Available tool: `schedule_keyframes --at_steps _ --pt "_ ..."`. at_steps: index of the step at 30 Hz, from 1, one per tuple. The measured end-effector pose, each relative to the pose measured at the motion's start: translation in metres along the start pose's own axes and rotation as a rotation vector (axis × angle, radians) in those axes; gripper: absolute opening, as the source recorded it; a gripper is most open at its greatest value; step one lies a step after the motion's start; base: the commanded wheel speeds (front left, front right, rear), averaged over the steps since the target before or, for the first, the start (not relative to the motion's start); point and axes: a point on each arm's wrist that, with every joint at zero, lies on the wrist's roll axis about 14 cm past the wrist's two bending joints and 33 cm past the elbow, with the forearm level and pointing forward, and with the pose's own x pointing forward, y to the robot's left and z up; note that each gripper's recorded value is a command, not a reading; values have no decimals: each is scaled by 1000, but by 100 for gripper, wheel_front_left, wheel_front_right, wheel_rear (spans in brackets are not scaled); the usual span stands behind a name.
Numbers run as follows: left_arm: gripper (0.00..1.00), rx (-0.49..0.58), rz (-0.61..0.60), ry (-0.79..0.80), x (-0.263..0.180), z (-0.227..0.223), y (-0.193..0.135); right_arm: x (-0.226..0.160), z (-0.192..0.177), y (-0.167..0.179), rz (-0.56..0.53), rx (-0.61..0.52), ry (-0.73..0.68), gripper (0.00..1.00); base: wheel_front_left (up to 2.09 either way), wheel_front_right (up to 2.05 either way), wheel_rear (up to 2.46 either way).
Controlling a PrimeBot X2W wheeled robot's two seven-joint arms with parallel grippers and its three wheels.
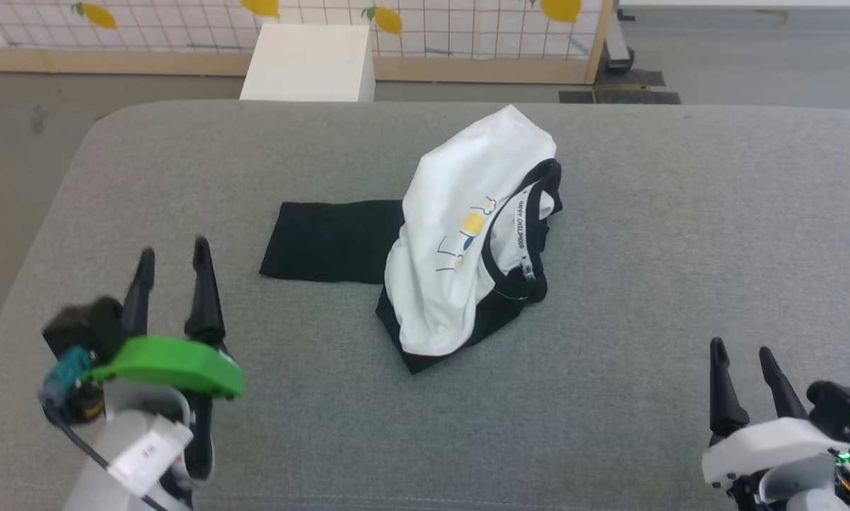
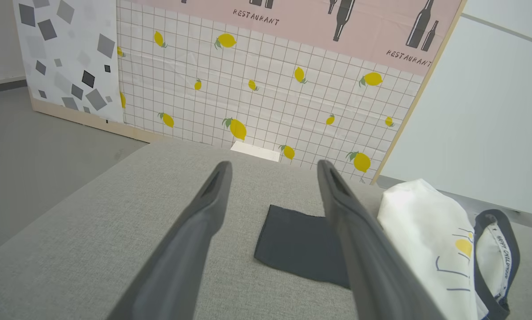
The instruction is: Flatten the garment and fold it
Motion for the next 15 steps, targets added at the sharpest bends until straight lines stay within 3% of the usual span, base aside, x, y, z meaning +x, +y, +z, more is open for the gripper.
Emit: schedule_keyframes --at_steps 3,6,15 --pt "100 14 37 42 -14 -18 7 10 -3 10 28 -2 31 100 0 0 0" --pt "100 -6 78 67 -20 -32 10 41 -3 45 116 -12 128 100 0 0 0" --pt "100 -45 102 99 -19 -51 8 129 41 125 280 -143 258 100 0 0 0"
